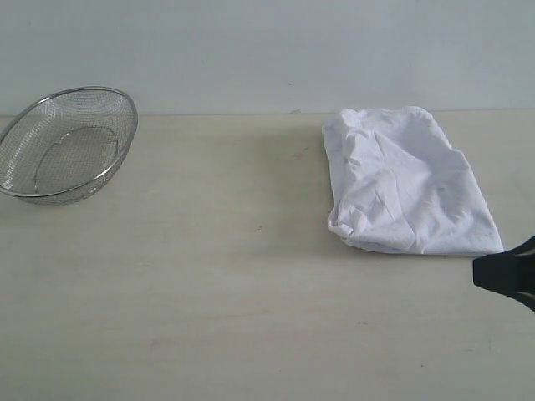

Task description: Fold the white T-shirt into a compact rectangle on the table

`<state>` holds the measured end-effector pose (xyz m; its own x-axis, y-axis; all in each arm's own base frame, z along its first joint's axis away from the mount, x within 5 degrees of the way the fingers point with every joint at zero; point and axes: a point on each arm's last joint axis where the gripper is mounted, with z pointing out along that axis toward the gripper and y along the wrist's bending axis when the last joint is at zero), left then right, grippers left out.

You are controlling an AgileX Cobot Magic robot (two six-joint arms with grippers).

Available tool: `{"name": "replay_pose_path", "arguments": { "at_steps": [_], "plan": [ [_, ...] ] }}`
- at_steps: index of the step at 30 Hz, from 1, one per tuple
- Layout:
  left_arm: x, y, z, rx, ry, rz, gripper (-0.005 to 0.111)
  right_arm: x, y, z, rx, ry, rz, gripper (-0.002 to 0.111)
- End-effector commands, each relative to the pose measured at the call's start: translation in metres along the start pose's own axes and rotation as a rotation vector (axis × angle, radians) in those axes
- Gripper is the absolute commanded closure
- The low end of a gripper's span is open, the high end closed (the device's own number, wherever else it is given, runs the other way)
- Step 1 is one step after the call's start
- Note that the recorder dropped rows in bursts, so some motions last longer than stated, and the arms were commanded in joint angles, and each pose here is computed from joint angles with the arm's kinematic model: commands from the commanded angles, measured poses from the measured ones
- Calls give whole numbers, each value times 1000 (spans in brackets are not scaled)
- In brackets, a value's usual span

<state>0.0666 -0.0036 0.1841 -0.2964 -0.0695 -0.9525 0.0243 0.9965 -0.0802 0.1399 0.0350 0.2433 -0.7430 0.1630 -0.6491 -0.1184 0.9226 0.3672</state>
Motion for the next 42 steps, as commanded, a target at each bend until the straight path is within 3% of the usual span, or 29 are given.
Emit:
{"name": "replay_pose_path", "arguments": {
  "at_steps": [1,7,13,22,35,38,42],
  "plan": [
    [1,0,1,-5,-1,-9,102,-1,-1,-1,14,-29,-27,107],
    [1,0,1,-5,-1,-9,102,-9,4,-22,27,-230,-88,107],
    [1,0,1,-5,-1,-9,102,0,13,-56,7,-508,-249,107],
    [1,0,1,-5,-1,-9,102,64,-28,-37,75,-767,-50,107],
    [1,0,1,-5,-1,-9,102,71,-32,-37,81,-830,-61,107],
    [1,0,1,-5,-1,-9,102,73,-32,-36,90,-809,-98,107],
    [1,0,1,-5,-1,-9,102,80,-31,-29,137,-686,-259,107]
  ]
}}
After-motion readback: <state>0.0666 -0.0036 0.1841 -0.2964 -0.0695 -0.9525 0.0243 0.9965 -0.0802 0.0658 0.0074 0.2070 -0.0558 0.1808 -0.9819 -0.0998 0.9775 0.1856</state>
